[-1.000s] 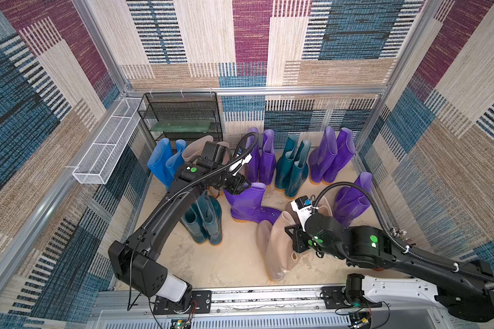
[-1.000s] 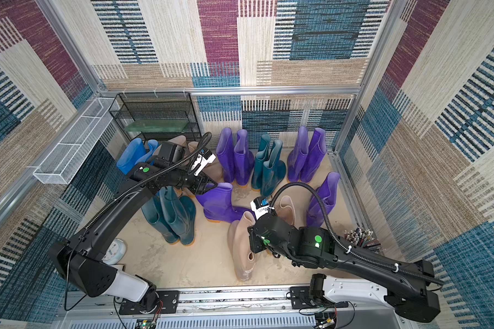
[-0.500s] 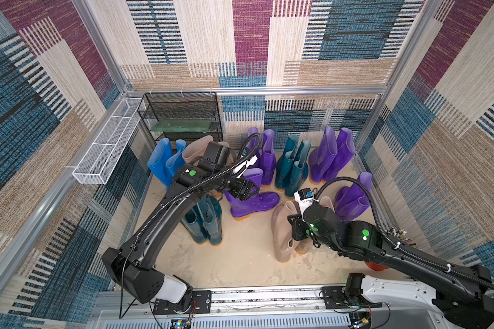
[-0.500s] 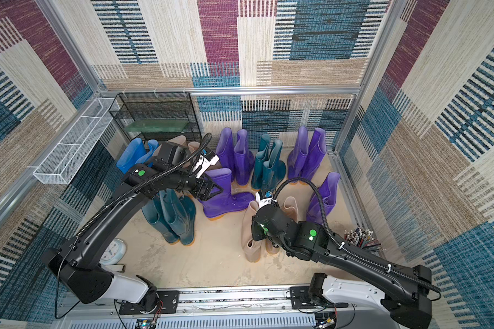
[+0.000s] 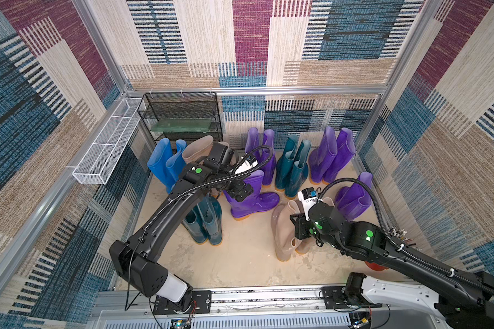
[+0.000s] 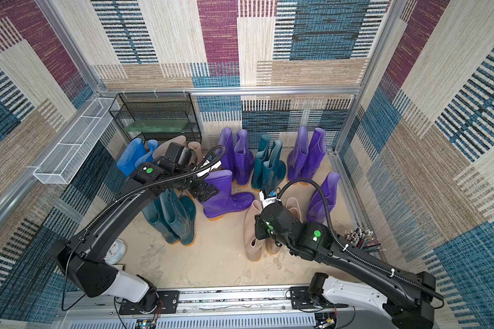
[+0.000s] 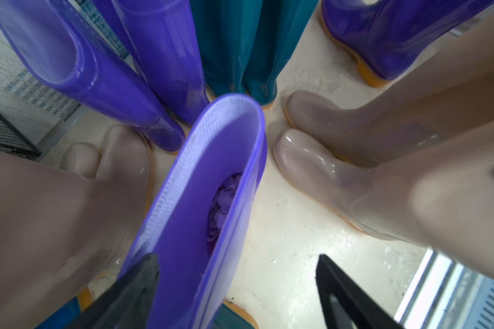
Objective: Match and arrange rain boots in pairs
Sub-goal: Pick up the rain boot from the rain pile shoes, then place the rain boot at the center of the board, then pair a pair of rain boots at the center of the board.
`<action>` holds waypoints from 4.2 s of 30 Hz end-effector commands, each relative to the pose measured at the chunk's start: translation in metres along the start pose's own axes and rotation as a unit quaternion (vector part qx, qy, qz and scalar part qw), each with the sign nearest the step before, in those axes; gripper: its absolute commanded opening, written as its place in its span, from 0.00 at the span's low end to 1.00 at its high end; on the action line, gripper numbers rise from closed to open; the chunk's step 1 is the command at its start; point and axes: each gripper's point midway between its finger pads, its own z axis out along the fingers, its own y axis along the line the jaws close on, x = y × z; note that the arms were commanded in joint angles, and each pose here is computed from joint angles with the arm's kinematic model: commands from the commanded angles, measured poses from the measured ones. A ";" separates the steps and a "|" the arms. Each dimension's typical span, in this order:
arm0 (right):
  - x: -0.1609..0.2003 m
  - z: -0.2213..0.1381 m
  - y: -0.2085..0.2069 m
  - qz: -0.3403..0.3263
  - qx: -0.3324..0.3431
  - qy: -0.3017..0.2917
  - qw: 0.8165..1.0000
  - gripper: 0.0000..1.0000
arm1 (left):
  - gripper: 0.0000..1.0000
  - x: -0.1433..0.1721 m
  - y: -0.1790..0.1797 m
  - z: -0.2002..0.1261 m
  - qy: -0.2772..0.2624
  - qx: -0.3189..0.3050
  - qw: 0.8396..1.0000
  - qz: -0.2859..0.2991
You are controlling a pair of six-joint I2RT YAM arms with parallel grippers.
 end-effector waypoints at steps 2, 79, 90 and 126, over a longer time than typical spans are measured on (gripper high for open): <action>-0.021 -0.001 0.016 0.005 -0.035 -0.042 0.998 0.00 | 0.85 -0.014 0.025 0.007 -0.037 -0.062 0.997 0.025; -0.098 0.116 0.108 0.067 -0.079 -0.062 0.993 0.00 | 0.00 -0.139 0.024 -0.241 -0.323 -0.073 0.921 -0.206; -0.093 0.124 0.067 0.067 -0.042 -0.041 0.996 0.04 | 0.00 -0.133 0.029 -0.227 -0.313 -0.086 0.924 -0.202; -0.022 -0.025 -0.067 0.077 0.034 -0.010 0.996 0.80 | 0.00 -0.161 -0.011 -0.274 -0.371 0.022 0.915 -0.158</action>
